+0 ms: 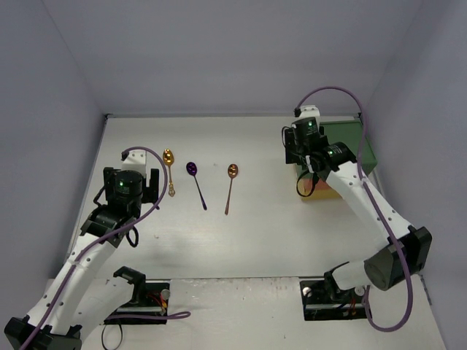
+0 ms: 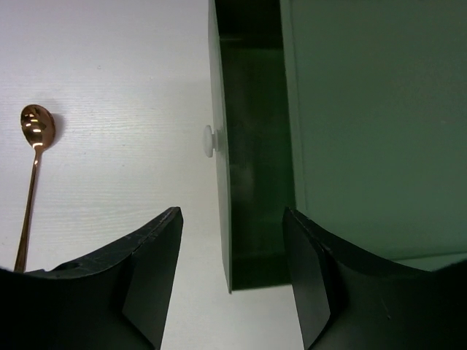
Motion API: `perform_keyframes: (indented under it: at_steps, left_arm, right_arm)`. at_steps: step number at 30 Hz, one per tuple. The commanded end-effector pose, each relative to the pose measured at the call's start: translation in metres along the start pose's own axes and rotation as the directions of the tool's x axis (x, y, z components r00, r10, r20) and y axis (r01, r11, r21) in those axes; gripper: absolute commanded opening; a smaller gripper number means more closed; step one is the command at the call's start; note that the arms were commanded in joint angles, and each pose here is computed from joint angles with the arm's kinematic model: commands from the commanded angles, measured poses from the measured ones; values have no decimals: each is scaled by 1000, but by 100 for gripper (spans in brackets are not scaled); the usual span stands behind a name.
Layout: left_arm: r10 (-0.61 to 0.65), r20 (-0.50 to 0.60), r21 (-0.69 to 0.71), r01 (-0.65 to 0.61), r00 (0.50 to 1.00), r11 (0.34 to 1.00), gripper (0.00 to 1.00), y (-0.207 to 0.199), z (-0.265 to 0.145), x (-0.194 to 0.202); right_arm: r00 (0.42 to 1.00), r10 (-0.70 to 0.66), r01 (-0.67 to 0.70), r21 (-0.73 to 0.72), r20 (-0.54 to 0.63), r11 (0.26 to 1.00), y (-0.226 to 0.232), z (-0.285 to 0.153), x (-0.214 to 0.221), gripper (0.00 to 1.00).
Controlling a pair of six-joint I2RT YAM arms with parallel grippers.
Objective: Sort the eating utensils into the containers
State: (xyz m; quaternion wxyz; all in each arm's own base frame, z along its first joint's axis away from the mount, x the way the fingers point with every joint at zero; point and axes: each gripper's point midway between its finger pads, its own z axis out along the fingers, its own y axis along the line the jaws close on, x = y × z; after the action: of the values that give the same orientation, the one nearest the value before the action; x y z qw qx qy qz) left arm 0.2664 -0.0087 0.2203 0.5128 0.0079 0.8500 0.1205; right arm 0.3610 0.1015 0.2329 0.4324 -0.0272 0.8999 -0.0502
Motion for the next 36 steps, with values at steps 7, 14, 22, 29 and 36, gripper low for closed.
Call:
perform_keyframes:
  at_steps: [7,14,22,29,36]
  left_arm:
    - [-21,57,-10,22,998,1000,87,2,0,-17]
    - [-22,58,-11,22,998,1000,87,3,0,-17]
    - [-18,57,-12,19,998,1000,87,3,0,-17]
    - [-18,54,-13,18,998,1000,87,3,1,-17]
    - [-18,54,-10,18,998,1000,87,2,1,-17]
  right_arm:
    - [1000,-19,18,-65,-6,998,27,36,-22,54]
    - [1000,-24,20,-211,-15,977,56,38,-28,50]
    - [1000,-23,24,-290,8,957,66,23,-35,47]
    - [1000,-32,29,-348,0,937,76,18,-32,47]
    - [999,-17,33,-324,52,946,69,6,-48,52]
